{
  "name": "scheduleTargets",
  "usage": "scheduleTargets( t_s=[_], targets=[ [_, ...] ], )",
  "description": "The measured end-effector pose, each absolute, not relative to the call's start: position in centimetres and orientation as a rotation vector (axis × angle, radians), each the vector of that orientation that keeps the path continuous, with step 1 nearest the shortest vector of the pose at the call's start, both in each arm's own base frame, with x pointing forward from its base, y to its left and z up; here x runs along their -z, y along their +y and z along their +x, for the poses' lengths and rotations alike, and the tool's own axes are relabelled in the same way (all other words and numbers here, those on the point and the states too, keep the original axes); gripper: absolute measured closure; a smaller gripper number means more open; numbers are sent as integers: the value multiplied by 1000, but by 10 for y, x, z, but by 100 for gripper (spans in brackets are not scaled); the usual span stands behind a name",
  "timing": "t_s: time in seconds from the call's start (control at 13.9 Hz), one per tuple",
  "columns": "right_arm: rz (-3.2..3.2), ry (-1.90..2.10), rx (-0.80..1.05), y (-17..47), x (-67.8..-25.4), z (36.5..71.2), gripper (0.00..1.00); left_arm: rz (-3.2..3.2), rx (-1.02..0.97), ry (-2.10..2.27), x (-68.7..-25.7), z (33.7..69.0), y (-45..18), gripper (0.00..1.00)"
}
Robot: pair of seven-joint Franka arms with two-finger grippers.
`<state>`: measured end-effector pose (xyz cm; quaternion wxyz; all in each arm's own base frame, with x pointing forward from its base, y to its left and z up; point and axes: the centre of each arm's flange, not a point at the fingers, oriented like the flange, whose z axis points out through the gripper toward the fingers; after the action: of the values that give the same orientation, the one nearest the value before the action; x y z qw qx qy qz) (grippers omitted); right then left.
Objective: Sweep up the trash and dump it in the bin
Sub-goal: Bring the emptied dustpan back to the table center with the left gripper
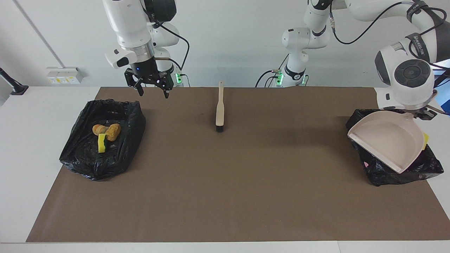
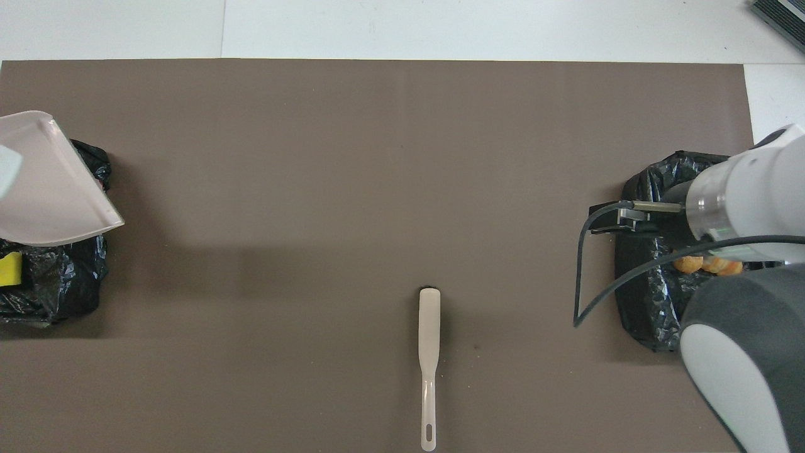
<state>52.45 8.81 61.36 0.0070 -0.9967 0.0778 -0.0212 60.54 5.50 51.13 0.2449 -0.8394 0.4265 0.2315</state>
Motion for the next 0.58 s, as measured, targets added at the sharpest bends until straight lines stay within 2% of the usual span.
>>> scheduleTargets(
  t_s=[0.36,0.58],
  targets=[
    [-3116,160,34,-2,-680,508,0,-2616,-469,757,-465,591,-86,68],
    [-3129,132,43,-32,-692,499,0,-2726,-471,646,-436,583,-149,68]
  ],
)
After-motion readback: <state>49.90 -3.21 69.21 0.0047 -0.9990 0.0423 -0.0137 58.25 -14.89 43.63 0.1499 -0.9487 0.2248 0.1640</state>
